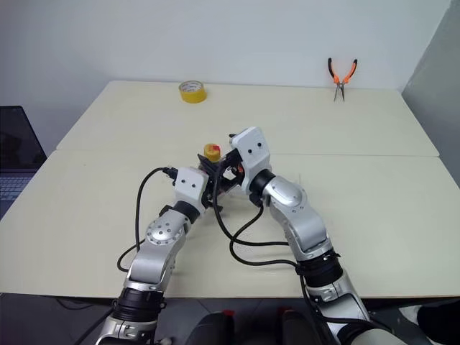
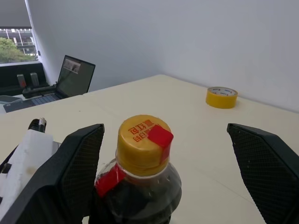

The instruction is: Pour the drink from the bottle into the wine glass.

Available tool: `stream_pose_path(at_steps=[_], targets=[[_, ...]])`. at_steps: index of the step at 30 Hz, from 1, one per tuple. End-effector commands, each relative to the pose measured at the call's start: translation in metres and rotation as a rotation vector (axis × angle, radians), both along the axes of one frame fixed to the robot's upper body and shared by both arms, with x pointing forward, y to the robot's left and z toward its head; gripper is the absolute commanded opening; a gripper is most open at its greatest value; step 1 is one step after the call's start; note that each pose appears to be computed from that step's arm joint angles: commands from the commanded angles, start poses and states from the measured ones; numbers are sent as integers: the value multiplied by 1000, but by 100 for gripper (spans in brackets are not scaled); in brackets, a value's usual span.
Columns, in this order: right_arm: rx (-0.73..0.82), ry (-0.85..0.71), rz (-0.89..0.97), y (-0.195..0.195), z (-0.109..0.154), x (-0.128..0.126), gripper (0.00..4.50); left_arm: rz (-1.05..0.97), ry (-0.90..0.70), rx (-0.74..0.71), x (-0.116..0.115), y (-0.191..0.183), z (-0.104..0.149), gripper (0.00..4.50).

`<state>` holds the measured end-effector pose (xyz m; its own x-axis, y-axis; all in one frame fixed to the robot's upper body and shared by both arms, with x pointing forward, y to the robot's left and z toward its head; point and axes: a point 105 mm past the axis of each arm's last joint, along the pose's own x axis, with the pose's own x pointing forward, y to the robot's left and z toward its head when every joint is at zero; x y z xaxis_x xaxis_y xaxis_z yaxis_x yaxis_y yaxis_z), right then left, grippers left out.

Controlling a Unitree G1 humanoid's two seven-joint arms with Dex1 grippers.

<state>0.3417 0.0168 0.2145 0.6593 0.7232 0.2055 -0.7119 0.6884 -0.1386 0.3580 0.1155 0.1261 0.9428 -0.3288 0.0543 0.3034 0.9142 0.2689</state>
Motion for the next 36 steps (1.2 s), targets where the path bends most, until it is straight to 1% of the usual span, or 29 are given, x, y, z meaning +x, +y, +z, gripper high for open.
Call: stream_pose_path(at_steps=[1,8,10,19,23,26,29,31,36], targets=[[27,-45,-29,-13,13,4,450,-14,-99,-12,-4,-3,26,74],[20,-13,-94,-32,5,11,450,-7,-97,-17,-5,-2,26,74],[48,7,-114,-41,5,14,450,-1,-97,-19,-4,-1,26,73],[52,38,-157,-65,0,11,450,21,-106,-20,-4,4,28,72],[45,44,-169,-70,-1,10,450,24,-109,-21,-3,4,28,72],[20,38,-132,-65,-1,4,450,23,-108,-22,-3,4,28,72],[-18,19,-11,-42,3,-13,450,18,-106,-21,-3,3,28,72],[-31,0,27,-30,7,-20,450,16,-105,-20,-3,3,28,72],[-34,-30,40,-12,18,-19,450,11,-101,-17,-2,2,27,72]])
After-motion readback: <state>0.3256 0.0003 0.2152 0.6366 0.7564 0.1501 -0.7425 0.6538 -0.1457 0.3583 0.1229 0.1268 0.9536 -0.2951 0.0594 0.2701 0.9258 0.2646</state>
